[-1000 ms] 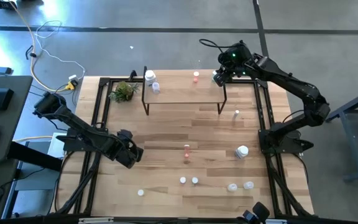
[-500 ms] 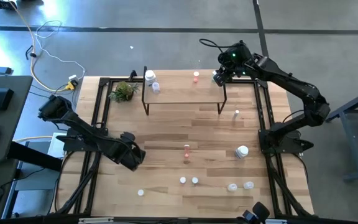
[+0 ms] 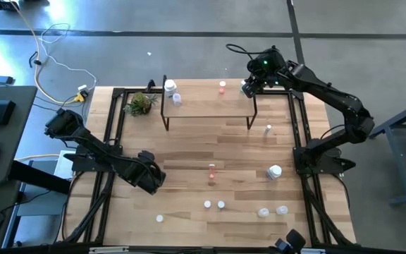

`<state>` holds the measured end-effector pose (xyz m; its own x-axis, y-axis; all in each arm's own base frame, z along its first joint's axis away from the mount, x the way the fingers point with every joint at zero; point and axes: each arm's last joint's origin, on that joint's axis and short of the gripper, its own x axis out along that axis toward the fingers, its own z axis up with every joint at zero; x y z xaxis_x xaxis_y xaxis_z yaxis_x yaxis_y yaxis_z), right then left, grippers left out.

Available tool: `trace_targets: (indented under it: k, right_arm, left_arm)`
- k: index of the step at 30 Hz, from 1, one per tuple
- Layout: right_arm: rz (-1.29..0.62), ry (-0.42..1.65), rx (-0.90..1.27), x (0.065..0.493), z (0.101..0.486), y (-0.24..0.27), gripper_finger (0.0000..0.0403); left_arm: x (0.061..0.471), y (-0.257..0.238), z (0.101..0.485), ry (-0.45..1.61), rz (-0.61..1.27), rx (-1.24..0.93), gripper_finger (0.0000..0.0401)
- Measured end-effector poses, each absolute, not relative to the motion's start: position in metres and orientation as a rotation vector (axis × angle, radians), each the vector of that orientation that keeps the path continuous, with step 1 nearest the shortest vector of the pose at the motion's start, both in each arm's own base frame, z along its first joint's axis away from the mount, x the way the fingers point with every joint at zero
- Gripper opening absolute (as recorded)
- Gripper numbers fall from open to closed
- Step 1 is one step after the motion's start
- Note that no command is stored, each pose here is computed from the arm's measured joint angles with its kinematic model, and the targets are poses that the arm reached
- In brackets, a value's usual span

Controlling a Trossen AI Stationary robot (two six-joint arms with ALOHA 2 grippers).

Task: Pick and place medicine bottles onto shelf by color
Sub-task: Put the left blue pill bottle on the shelf

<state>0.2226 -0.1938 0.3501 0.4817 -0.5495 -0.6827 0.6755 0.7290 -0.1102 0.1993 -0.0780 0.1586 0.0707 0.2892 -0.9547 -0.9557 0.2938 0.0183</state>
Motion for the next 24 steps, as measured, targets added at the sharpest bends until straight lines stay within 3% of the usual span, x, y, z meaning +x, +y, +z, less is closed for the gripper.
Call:
trace_targets:
  k: [12, 24]
  right_arm:
    - [-0.758, 0.758, 0.199, 0.222, 0.350, -0.194, 0.0186]
    - [-0.763, 0.754, 0.212, 0.222, 0.350, -0.194, 0.0186]
  left_arm:
    - [0.195, -0.054, 0.189, 1.038, 0.997, -0.850, 0.0103]
    - [0.187, 0.007, 0.253, 0.831, 0.870, -0.756, 0.0105]
